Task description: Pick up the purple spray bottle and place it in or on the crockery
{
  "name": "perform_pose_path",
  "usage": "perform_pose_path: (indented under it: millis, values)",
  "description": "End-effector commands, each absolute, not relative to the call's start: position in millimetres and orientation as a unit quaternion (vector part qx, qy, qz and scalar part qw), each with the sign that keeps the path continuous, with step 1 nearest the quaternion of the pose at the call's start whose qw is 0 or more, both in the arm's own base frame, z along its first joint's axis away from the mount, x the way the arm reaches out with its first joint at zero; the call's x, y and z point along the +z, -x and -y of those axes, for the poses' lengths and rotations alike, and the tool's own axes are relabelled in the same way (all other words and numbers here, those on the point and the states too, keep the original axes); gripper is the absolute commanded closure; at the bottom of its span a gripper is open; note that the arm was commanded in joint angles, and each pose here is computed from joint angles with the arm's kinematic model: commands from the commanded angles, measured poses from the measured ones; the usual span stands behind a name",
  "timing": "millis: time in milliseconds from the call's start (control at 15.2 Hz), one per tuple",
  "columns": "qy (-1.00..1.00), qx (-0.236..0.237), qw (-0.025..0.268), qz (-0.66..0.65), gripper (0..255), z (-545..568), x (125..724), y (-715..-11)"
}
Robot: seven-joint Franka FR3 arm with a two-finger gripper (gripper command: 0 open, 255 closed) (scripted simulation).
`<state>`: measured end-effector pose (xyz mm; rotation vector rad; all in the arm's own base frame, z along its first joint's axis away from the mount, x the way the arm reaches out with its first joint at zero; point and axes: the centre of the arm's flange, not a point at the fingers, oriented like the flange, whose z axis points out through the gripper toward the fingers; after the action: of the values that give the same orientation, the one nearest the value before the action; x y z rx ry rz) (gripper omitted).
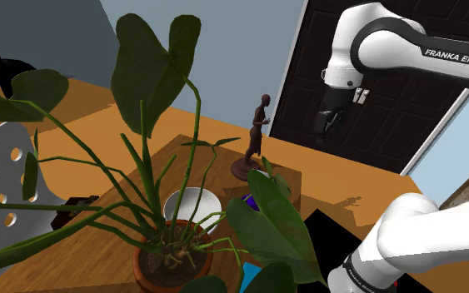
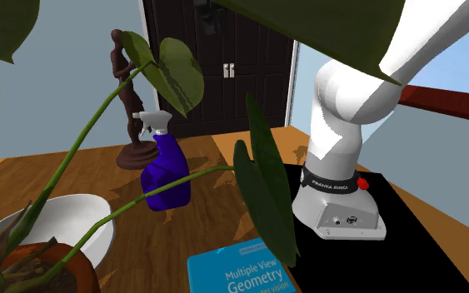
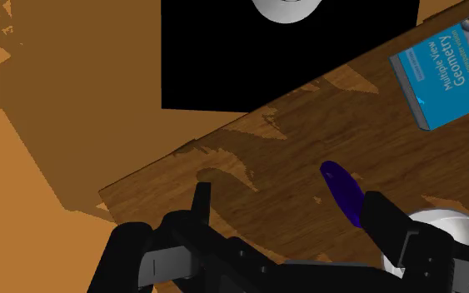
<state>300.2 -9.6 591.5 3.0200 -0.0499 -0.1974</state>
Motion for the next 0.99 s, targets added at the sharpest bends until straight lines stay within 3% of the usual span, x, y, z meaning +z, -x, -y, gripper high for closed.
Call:
perform_pose_path:
  millis: [0,924]
  values:
    - [-0.996,-0.065,0.057,0.016,0,9.6,591.5,-300.2]
    - [-0.97,-0.185,0.069,-0.14,0,-85.8,450.9,-430.1]
